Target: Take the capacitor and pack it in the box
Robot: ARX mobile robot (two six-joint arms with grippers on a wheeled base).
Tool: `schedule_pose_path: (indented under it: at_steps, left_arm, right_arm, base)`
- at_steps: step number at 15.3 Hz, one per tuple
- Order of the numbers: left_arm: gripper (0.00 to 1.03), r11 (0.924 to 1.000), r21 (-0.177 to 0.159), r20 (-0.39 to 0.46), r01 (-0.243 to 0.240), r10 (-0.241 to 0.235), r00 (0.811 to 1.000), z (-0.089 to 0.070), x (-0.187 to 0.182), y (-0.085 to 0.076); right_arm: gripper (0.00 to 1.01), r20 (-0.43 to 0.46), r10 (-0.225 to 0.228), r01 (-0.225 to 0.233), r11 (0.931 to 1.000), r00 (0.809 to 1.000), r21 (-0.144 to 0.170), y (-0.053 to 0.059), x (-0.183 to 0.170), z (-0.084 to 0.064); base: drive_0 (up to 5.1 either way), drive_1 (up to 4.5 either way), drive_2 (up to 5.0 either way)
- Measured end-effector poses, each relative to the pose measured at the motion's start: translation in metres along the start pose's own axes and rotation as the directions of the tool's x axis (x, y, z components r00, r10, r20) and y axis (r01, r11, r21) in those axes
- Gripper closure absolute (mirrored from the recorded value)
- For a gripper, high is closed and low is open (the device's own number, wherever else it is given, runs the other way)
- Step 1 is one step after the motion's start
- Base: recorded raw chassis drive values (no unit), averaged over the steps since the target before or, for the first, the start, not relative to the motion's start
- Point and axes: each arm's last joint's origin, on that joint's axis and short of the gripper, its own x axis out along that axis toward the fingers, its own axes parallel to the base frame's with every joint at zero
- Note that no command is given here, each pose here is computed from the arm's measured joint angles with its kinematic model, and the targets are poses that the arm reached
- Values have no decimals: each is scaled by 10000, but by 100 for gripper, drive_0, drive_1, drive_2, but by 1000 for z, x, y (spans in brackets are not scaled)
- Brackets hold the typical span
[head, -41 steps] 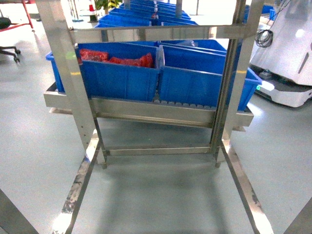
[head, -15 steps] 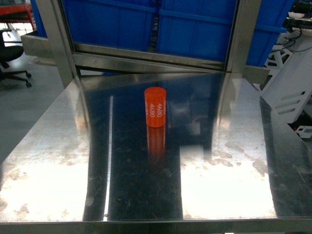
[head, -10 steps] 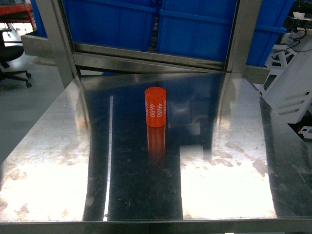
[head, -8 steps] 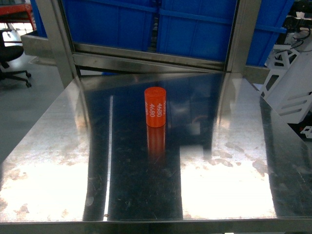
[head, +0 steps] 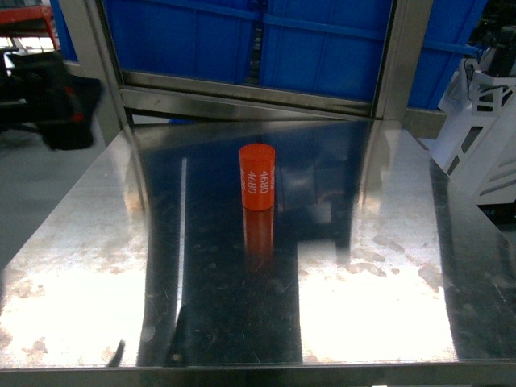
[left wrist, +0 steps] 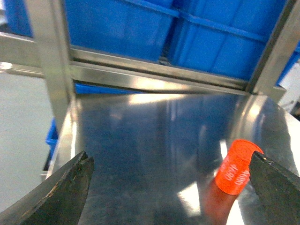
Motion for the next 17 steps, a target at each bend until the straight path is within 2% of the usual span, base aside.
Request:
schedule_pose_path:
  at_steps: [1,2,4,9,12,13,15,17]
  left_arm:
    - [5,9980,25,-359,639,-638,9973,-6,23,-20]
    - [5,9918,55,-429,1280,-1277,9909,-5,48,-43]
    - [5,9804,93,-464,1966,-1960,9795,-9,78,-72]
    - [5,9753,111,-784,2204,-2189,9726,-18,92,-85]
    - [5,9748,194,-1167,2221,-2184,9689,-34,115,-96]
    - [5,9772,236,-2027,2110,-2021,9582,-57,134,-99]
    - [5,9767,290,-2641,2128,-1978,9440,-71,144,-99]
    - [5,9744,424,-3020,2209,-1983,9325,-78,156,-101]
  right_arm:
    - [3,-4,0,0,10000,10000,0,0,0,0]
    - [3,0,0,0,10000,10000,0,0,0,0]
    - [3,0,0,0,10000,10000,4,0,0,0]
    - [3,0,0,0,10000,10000,0,0,0,0]
    - [3,0,0,0,10000,10000,0,0,0,0]
    - [3,-4,0,0,10000,10000,0,0,0,0]
    - [3,-4,4,-4,10000,10000,0,0,0,0]
    - [3,0,4,-4,10000,10000,0,0,0,0]
  base:
    - [0,0,0]
    - [0,0,0]
    - [0,0,0]
    - [0,0,0]
    - [0,0,0]
    - [0,0,0]
    - [0,0,0]
    - [0,0,0]
